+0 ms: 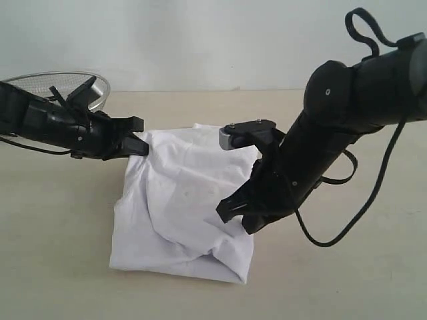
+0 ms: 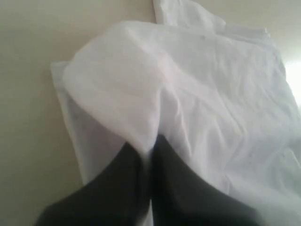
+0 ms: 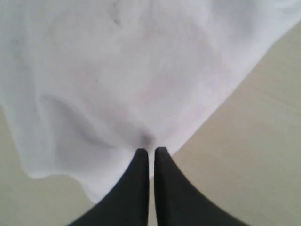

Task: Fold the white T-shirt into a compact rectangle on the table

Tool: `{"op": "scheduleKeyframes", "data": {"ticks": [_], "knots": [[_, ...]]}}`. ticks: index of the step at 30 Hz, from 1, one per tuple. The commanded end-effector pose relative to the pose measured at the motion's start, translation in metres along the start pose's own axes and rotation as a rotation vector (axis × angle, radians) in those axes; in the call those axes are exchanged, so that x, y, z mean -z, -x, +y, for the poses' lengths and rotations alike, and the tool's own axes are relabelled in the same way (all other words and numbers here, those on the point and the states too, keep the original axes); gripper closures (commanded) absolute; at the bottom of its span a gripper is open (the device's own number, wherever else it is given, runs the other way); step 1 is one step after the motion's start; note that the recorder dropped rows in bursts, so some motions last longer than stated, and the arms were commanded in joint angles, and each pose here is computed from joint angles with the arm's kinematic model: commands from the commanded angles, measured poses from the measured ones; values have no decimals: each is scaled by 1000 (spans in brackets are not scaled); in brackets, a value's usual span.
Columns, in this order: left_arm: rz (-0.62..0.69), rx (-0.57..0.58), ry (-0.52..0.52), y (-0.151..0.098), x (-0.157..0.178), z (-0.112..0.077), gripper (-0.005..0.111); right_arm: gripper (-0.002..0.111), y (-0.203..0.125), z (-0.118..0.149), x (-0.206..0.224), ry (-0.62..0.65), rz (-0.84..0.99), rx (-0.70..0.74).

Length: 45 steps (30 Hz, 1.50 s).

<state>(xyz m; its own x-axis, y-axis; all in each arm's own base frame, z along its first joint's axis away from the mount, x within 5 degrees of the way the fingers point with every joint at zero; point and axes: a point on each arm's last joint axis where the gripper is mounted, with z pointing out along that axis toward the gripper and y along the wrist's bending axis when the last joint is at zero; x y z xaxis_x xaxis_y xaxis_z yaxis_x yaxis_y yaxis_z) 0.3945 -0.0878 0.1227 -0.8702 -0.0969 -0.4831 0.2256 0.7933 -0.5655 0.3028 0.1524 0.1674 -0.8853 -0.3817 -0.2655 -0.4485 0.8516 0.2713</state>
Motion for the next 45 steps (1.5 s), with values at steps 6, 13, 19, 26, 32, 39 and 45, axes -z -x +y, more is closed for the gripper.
{"op": "scheduleKeyframes", "data": {"ticks": [6,13,19,26,32,39,45], "knots": [[3,-14,-17,2,1,-2,102,109,-2,12,-32,12,33,46],[-7,-15,9,3,1,1,102,109,-4,9,-46,15,64,1],[-10,-68,28,3,1,2,93,109,-5,9,-46,20,69,-2],[-41,-62,152,6,2,13,32,109,-5,9,-46,21,75,-1],[-42,-77,156,14,22,16,59,109,-6,9,-46,17,85,11],[88,-176,-83,16,80,-10,102,109,-6,7,-46,7,81,20],[327,-65,-237,-22,100,-18,102,109,-5,5,-46,-11,75,44]]}}
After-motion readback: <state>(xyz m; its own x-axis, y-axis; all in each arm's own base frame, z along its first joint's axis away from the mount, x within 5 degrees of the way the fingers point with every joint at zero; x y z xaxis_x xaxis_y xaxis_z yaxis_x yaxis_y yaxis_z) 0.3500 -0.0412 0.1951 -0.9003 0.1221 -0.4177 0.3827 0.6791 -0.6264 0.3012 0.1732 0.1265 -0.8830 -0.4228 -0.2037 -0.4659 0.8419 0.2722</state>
